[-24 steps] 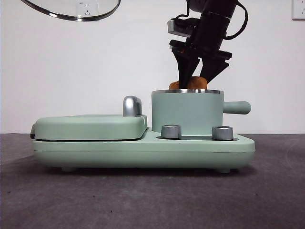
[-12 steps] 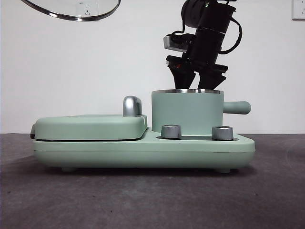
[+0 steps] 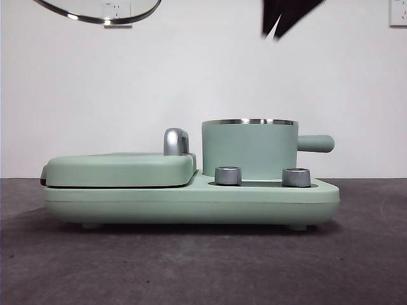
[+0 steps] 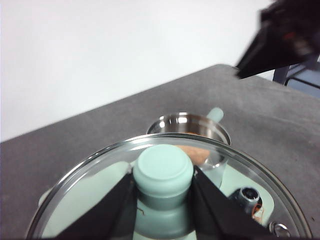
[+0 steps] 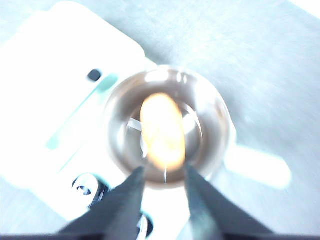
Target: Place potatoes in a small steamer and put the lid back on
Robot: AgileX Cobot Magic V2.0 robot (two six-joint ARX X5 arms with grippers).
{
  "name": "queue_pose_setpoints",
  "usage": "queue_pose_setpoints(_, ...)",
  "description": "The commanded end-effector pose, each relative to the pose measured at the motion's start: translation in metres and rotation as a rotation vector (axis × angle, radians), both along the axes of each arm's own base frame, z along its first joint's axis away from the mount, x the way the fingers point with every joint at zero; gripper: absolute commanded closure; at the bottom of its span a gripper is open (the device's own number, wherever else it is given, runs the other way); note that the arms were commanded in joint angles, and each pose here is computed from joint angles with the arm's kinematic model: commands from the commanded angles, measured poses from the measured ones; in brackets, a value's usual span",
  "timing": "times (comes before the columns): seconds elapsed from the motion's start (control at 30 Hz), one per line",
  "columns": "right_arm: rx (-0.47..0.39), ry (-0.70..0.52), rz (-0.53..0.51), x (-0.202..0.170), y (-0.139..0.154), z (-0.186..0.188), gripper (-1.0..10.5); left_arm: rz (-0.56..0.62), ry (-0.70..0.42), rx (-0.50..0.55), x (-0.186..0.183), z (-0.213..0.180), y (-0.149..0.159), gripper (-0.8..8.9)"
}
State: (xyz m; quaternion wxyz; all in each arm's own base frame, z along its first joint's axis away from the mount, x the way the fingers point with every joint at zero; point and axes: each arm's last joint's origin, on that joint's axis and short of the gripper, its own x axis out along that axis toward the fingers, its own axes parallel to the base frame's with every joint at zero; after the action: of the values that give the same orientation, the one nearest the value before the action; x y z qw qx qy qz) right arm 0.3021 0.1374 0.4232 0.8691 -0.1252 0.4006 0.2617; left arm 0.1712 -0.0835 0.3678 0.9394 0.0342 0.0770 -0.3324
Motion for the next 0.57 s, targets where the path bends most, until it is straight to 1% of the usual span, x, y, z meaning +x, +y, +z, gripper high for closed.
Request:
queue_pose_setpoints(0.03,0.01,-0.039,0.01,-0.021,-0.009,0.015,8.5,-0.012,-0.037,-0.039,0.007,0.007,-0.006,8.04)
queue_pose_setpoints(0.1,0.027,-0.075,0.017,-0.048,-0.019,0.024,8.5,-0.035,-0.035,-0.045,0.018,0.003,-0.015,8.04)
queue_pose_setpoints(0.2,0.044,-0.109,0.058,-0.092,-0.028,0.02,8.5,-0.068,-0.054,-0.055,0.034,-0.004,-0.031,8.04)
queue_pose_setpoints(0.4,0.059,-0.109,0.084,-0.144,-0.046,-0.004,8.5,-0.119,-0.087,-0.074,0.056,-0.016,-0.056,8.04)
queue_pose_setpoints(0.57,0.092,-0.133,0.092,-0.182,-0.063,-0.02,8.5,-0.173,-0.072,-0.07,0.075,-0.028,-0.08,8.05)
